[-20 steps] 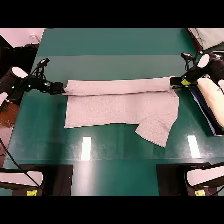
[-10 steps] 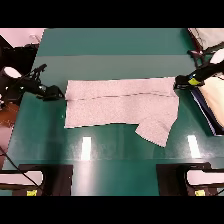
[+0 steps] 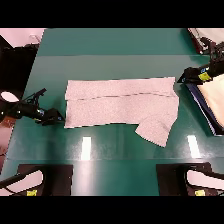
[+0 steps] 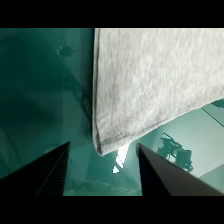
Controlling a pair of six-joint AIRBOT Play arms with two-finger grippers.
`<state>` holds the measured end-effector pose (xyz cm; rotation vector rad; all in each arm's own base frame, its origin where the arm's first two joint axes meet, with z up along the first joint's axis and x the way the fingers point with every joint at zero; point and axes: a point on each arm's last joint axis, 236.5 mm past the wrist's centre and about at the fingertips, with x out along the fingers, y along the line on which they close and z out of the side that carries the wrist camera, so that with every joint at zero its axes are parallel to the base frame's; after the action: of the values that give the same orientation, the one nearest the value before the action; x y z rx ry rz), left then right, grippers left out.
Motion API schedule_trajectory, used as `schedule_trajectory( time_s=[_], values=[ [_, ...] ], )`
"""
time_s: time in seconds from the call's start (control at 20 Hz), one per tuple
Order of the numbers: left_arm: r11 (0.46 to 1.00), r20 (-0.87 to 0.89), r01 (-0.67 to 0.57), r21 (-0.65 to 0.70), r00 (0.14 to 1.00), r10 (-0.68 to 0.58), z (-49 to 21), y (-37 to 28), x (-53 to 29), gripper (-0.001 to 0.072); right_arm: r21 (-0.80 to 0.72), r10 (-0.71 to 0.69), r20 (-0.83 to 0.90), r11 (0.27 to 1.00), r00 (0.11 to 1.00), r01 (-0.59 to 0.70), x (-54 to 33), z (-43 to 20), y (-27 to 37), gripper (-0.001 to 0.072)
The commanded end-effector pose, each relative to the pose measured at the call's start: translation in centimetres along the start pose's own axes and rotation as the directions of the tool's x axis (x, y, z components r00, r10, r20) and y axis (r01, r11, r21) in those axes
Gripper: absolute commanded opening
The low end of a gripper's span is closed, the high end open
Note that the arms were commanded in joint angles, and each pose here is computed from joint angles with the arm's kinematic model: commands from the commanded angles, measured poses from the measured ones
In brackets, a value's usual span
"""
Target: Fold the shirts.
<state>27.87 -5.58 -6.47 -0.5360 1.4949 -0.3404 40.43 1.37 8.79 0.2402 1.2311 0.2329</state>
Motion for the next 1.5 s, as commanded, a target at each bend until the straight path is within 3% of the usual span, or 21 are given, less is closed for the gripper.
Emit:
schedule_trajectory(
  time_s=[0.0, 0.4, 0.45, 0.5, 0.85, 0.9, 0.95, 1.0, 1.4, 1.45],
  values=[
    [1.0, 0.002, 0.019, -0.018, 1.0, -0.019, -1.2, -0.3, 1.4, 0.0497, -0.011, 0.014, -0.013, 1.0, 1.0, -0.014, -0.5, -0.6, 0.7, 0.0355],
    [1.0, 0.014, 0.003, 0.007, 1.0, -0.003, -1.1, -1.8, 3.2, 0.0478, -0.026, 0.022, -0.08, 0.999, 0.997, -0.024, -1.0, -2.3, 1.0, 0.0354],
    [1.0, 0.007, 0.005, 0.004, 1.0, -0.005, -1.2, -1.8, 3.2, 0.0228, -0.019, 0.023, -0.088, 1.0, 0.996, -0.025, -1.1, -2.8, 0.8, 0.0354],
    [1.0, 0.002, 0.007, 0.004, 1.0, -0.007, -1.4, -1.9, 3.2, 0.0026, -0.007, 0.022, -0.09, 1.0, 0.996, -0.022, -1.1, -3.3, 0.5, 0.0354],
    [0.997, 0.029, 0.033, 0.064, 0.999, -0.035, 0.5, -3.9, 0.9, 0.002, 0.243, 0.056, -0.241, 0.97, 0.969, 0.004, 2.3, -15.8, -3.6, 0.0356],
    [0.997, 0.035, 0.034, 0.073, 0.999, -0.037, 0.9, -4.1, 0.6, 0.0021, 0.28, 0.075, -0.273, 0.96, 0.959, 0.004, 3.2, -17.8, -3.9, 0.0405],
    [0.996, 0.041, 0.034, 0.078, 0.998, -0.037, 1.1, -4.3, 0.4, 0.0021, 0.309, 0.102, -0.303, 0.951, 0.947, -0.004, 4.2, -19.6, -3.8, 0.0512],
    [0.996, 0.043, 0.033, 0.08, 0.998, -0.037, 1.2, -4.3, 0.3, 0.0021, 0.339, 0.138, -0.319, 0.94, 0.938, -0.023, 5.1, -20.9, -3.5, 0.0532],
    [0.996, 0.019, 0.041, 0.08, 0.999, -0.043, 0.6, -4.4, 0.3, 0.0021, 0.489, 0.205, -0.159, 0.866, 0.966, -0.103, 10.1, -20.9, -2.6, 0.0493],
    [0.996, 0.018, 0.042, 0.08, 0.999, -0.043, 0.6, -4.4, 0.3, 0.0021, 0.493, 0.198, -0.148, 0.864, 0.969, -0.102, 10.3, -20.7, -2.7, 0.0436]
  ],
)
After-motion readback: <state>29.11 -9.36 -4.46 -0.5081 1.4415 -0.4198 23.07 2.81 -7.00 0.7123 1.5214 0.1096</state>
